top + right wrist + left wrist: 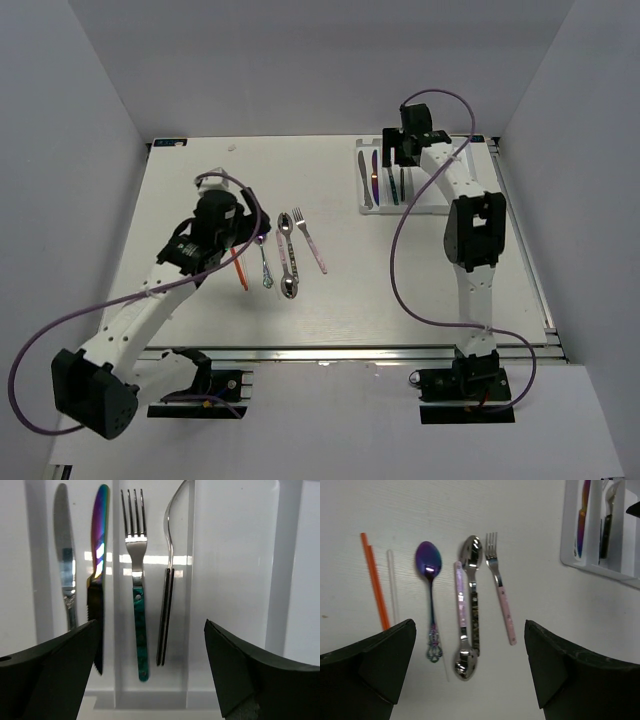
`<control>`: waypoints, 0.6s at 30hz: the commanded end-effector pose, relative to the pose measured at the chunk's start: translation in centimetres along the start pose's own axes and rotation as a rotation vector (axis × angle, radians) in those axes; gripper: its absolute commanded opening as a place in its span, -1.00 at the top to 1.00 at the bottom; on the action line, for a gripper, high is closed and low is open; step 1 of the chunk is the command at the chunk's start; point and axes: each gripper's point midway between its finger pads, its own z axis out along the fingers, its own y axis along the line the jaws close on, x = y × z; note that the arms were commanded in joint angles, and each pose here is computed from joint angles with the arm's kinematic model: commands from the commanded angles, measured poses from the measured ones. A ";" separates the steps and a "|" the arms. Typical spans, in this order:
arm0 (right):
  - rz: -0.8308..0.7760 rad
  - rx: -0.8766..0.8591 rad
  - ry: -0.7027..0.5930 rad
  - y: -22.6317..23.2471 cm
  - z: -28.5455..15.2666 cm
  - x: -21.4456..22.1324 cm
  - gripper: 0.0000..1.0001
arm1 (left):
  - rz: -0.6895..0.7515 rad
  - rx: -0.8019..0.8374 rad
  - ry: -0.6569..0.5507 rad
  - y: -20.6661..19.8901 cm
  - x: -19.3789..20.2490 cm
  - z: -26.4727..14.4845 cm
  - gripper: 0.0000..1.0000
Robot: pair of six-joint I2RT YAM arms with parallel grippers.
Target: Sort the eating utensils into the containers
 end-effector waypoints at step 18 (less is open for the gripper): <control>0.164 -0.375 -0.065 5.4 -19.9 10.7 -0.79 | 0.048 -0.211 0.159 -8.7 10.0 12.6 -0.28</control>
